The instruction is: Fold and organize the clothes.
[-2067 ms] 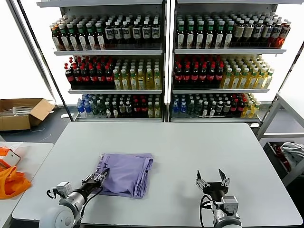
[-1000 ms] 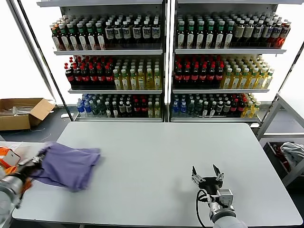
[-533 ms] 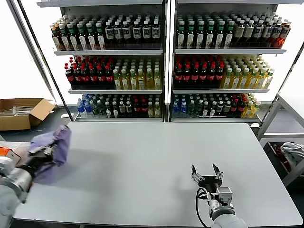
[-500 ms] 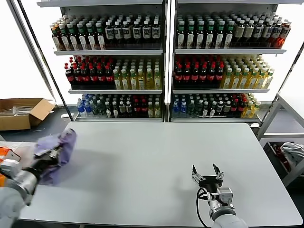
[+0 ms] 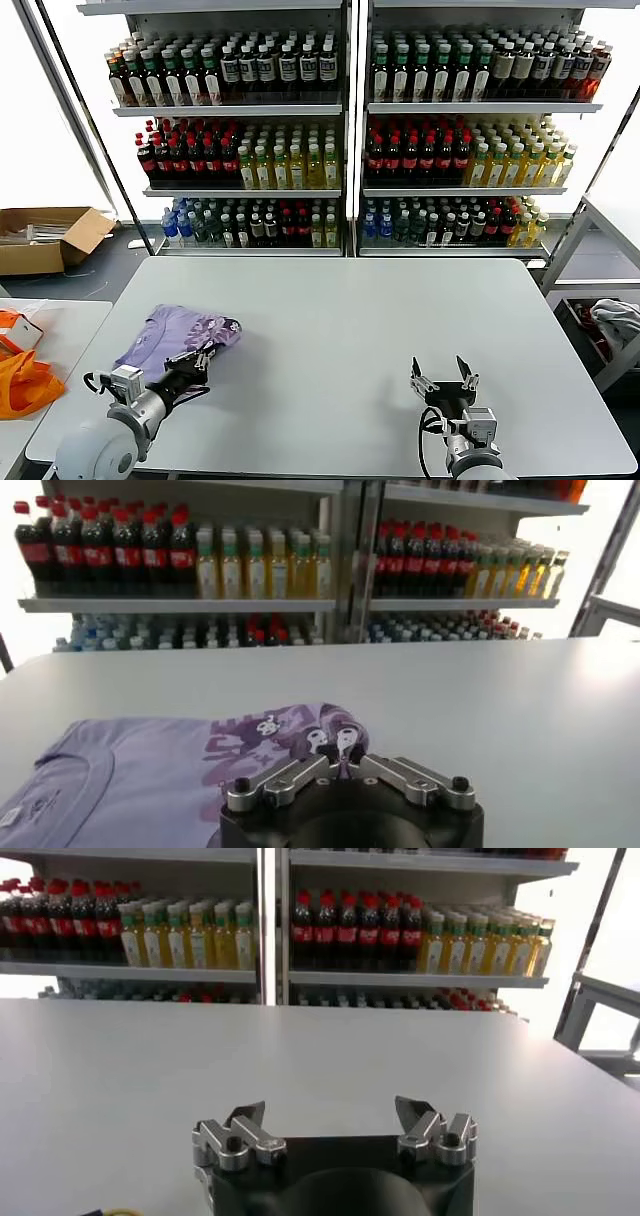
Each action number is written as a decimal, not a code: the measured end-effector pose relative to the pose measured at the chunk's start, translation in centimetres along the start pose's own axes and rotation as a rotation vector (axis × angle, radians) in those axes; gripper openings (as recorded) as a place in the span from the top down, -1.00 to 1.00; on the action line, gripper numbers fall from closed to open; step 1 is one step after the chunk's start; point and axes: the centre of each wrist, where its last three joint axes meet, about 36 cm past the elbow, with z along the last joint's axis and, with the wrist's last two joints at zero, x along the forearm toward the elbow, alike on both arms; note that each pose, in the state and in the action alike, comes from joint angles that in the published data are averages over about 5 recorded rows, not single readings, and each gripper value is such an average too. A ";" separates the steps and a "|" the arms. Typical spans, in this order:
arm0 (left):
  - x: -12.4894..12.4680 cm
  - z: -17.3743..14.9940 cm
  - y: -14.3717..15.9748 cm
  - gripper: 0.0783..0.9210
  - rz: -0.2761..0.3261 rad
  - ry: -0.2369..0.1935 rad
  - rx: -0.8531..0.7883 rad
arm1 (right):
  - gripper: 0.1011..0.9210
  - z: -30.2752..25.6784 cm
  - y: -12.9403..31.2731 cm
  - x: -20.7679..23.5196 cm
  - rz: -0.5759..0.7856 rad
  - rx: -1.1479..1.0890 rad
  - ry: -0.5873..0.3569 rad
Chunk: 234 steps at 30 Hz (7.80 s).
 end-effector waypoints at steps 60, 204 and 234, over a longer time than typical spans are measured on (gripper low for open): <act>1.4 -1.9 -7.9 -0.77 -0.119 -0.201 0.268 | -0.76 -6.7 16.4 -8.0 -0.464 -0.714 0.324; 1.9 0.8 -11.4 -0.77 -0.047 -0.122 0.346 | -0.76 -4.0 5.7 -5.4 -0.215 -0.004 0.053; 2.8 1.1 -11.3 -0.77 -0.054 -0.120 0.351 | -0.76 -1.4 9.3 -2.9 -0.055 0.046 0.138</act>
